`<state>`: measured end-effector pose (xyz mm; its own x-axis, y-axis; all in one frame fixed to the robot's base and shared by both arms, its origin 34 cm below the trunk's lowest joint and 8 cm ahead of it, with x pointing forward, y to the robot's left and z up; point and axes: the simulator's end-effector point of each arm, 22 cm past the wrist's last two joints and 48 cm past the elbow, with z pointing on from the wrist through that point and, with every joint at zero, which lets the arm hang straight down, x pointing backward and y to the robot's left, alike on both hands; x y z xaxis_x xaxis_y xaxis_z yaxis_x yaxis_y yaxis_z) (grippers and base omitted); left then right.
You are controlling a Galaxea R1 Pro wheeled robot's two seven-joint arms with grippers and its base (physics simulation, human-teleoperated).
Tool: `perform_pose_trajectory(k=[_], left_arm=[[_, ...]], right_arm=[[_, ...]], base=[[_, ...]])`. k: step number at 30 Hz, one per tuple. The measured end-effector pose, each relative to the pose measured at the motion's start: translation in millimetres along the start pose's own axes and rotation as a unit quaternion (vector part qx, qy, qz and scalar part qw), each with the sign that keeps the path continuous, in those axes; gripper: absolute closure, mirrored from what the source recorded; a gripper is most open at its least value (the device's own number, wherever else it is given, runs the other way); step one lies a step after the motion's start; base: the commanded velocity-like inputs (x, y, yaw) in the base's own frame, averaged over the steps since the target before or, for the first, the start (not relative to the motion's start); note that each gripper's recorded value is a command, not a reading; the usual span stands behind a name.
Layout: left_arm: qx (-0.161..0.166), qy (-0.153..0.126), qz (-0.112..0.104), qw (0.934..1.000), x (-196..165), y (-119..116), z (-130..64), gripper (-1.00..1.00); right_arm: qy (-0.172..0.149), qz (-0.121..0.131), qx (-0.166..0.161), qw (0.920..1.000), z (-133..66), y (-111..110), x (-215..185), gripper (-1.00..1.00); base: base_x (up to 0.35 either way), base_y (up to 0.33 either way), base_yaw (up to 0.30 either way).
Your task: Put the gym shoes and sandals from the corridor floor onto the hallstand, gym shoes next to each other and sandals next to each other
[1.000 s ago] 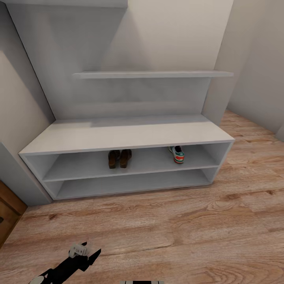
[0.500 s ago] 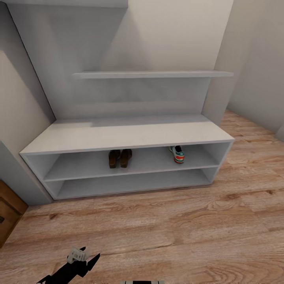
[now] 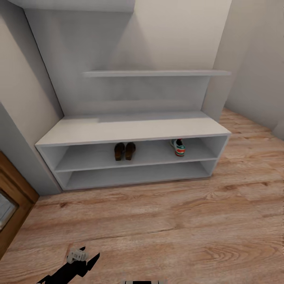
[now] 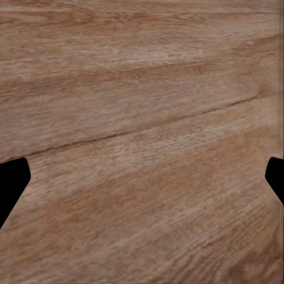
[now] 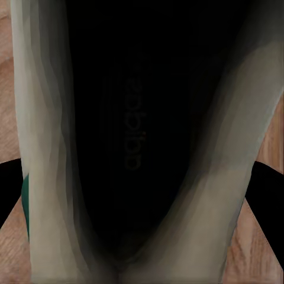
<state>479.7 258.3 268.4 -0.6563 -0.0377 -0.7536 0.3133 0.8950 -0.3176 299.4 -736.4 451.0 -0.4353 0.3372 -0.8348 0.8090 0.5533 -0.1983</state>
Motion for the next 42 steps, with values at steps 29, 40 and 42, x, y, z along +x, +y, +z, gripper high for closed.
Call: perform_pose_trajectory(k=[29, 40, 42], left_arm=[[-0.002, -0.001, -0.001, 1.0000, -1.1, 1.7, -0.6, -1.00], [0.040, -0.028, -0.002, 0.9988, -25.8, -14.2, -0.1, -1.00], [0.060, -0.035, 0.002, 0.9976, -33.6, -21.9, -0.6, -1.00]], right_arm=[[0.003, -0.001, -0.002, 1.0000, 0.1, 2.2, 2.4, 1.00], [0.066, -0.119, -0.164, 0.9770, -27.0, 161.4, 85.3, 1.00], [0.074, -0.137, -0.191, 0.9691, -37.9, 185.8, 99.4, 1.00]], base=[[-0.024, 0.001, 0.092], [0.000, 0.000, 0.003], [0.000, 0.000, 0.000]])
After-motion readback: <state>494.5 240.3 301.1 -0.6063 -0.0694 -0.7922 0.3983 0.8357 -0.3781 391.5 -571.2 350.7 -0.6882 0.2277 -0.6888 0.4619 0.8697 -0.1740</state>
